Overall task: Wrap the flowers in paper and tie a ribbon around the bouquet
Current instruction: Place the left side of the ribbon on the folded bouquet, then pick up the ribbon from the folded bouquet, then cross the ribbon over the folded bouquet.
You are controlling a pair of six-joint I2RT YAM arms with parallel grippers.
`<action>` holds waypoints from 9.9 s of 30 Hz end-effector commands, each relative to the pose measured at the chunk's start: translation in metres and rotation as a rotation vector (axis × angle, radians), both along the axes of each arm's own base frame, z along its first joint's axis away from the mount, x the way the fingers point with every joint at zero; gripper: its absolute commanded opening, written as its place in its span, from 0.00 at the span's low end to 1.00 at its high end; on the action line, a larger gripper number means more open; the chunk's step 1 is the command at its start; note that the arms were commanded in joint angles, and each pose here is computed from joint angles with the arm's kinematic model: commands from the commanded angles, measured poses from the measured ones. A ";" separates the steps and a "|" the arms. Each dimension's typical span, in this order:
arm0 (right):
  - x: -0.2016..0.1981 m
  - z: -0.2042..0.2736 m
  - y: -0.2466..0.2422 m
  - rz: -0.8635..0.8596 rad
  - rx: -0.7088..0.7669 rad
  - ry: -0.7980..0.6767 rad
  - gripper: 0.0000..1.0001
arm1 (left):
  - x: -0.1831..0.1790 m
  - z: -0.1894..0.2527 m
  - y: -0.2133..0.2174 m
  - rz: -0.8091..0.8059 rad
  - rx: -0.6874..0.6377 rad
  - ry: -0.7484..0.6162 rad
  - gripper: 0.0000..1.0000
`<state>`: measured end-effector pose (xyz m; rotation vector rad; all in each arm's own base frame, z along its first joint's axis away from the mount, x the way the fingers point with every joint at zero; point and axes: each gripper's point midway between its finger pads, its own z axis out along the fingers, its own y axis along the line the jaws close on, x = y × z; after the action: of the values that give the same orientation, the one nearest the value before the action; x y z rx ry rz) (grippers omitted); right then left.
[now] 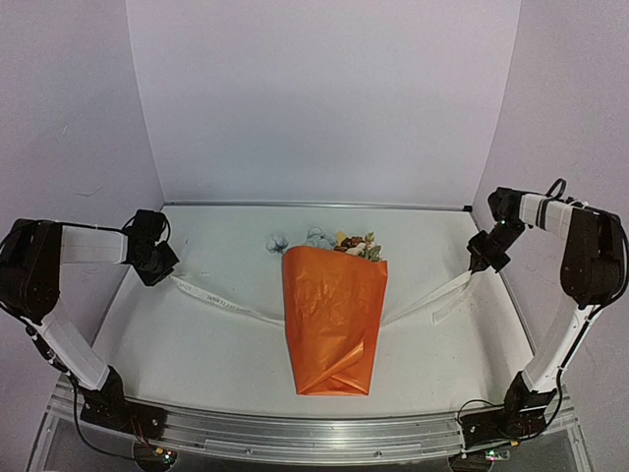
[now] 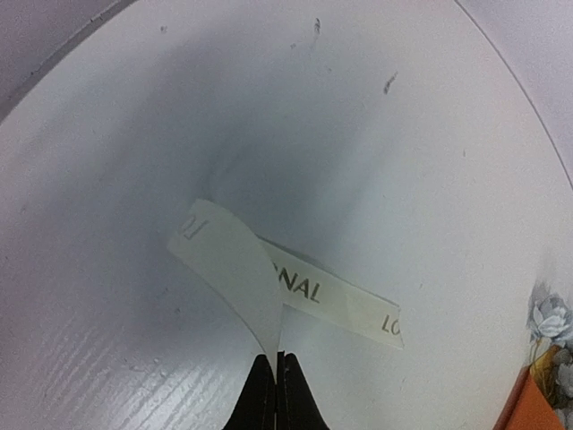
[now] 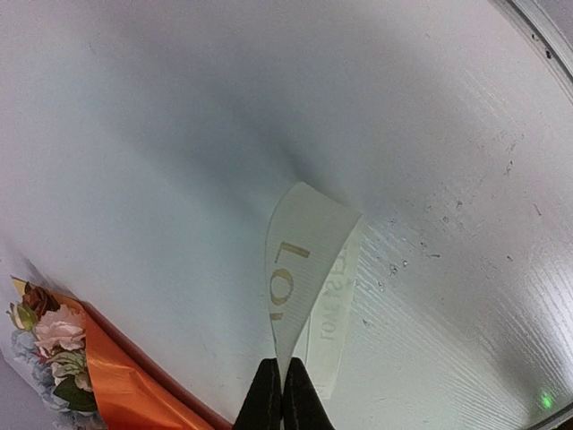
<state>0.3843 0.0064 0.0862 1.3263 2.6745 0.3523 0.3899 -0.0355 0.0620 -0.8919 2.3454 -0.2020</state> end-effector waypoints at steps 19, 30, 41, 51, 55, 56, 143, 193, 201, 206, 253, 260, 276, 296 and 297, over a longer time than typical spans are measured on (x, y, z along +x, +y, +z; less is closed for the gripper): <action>0.002 0.005 0.020 0.043 0.068 0.005 0.00 | 0.062 0.123 -0.087 -0.373 -0.061 -0.407 0.00; 0.007 0.010 0.068 0.160 0.113 -0.003 0.00 | -0.123 0.185 -0.469 -1.647 -0.018 -0.720 0.00; 0.013 0.014 0.089 0.211 0.146 -0.001 0.00 | -0.196 0.063 -0.552 -1.976 0.044 -0.479 0.00; 0.028 0.031 0.105 0.270 0.163 -0.050 0.00 | -0.180 0.075 -0.568 -1.930 0.076 -0.552 0.00; 0.032 0.041 0.115 0.305 0.170 -0.083 0.00 | -0.170 0.070 -0.575 -1.910 0.073 -0.546 0.03; 0.033 0.044 0.117 0.315 0.171 -0.091 0.00 | -0.167 0.067 -0.576 -1.905 0.066 -0.538 0.05; -0.007 0.198 0.269 0.900 0.405 -0.729 0.07 | -0.165 0.036 -0.326 -1.653 0.072 -0.091 0.52; -0.011 0.176 0.252 0.880 0.307 -0.707 0.00 | -0.151 0.047 -0.363 -1.684 0.292 -0.228 0.00; 0.009 0.200 0.270 0.808 0.418 -0.803 0.00 | -0.121 0.059 -0.385 -1.646 0.140 -0.343 0.00; 0.027 0.233 0.301 0.724 0.672 -0.857 0.00 | -0.104 0.042 -0.397 -1.626 0.018 -0.322 0.00; -0.025 0.009 0.310 0.513 0.255 -0.128 0.54 | -0.081 0.021 -0.396 -1.616 -0.169 -0.269 0.00; -0.010 -0.004 0.311 0.475 0.215 -0.124 0.52 | -0.082 0.023 -0.395 -1.632 -0.155 -0.271 0.00; 0.000 -0.016 0.321 0.470 0.223 -0.101 0.22 | -0.086 0.027 -0.398 -1.663 -0.159 -0.267 0.00; -0.027 0.097 0.340 0.798 0.429 -0.364 0.00 | -0.092 0.037 -0.403 -1.698 -0.222 -0.264 0.00; -0.032 0.107 0.345 0.827 0.473 -0.377 0.00 | -0.093 0.038 -0.403 -1.701 -0.226 -0.261 0.00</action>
<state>0.3654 0.3308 0.1196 0.3728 2.8797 0.9389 0.2946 -0.4295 0.0754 1.1424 2.2463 -1.0755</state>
